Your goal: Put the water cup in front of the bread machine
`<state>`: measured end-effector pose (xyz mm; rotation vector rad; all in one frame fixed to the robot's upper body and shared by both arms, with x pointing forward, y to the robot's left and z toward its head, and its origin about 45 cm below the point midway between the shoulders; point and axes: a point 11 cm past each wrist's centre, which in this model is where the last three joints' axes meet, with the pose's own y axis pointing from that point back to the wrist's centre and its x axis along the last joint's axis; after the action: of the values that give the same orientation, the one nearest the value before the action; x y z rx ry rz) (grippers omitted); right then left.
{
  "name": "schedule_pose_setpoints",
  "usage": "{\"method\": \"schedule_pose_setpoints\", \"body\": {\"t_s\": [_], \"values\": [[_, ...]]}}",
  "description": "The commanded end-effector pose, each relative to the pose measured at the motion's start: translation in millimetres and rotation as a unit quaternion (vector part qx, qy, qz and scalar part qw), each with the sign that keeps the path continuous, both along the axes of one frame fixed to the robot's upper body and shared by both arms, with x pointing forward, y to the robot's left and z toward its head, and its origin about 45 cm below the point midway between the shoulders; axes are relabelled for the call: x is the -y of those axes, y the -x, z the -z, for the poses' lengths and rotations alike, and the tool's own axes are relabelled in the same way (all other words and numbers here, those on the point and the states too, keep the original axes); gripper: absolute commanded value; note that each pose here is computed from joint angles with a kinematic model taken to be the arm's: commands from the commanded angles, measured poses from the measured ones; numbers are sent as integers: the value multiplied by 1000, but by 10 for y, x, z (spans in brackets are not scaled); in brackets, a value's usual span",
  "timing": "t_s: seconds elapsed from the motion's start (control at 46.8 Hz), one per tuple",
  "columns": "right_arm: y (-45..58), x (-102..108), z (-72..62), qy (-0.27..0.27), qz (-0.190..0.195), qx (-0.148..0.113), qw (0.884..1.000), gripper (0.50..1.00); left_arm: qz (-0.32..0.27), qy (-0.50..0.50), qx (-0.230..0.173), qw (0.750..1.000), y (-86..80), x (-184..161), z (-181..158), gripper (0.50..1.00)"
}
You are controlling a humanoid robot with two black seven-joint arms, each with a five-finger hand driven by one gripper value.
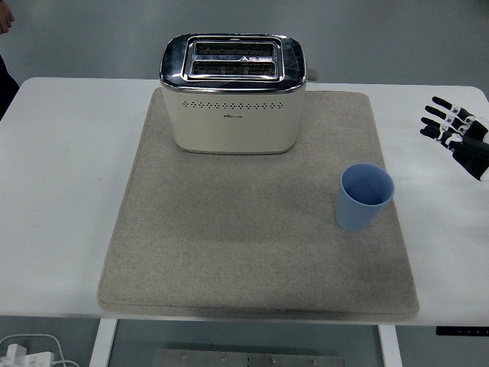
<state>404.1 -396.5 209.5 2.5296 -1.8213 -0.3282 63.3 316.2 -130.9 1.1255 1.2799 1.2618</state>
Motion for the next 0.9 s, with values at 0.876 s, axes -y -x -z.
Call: {"method": "schedule_pose_setpoints", "body": {"t_s": [0.876], "values": [[752, 278, 115, 13, -91, 9, 996, 928, 1, 0, -1, 1000, 10, -1, 1, 1000]]}}
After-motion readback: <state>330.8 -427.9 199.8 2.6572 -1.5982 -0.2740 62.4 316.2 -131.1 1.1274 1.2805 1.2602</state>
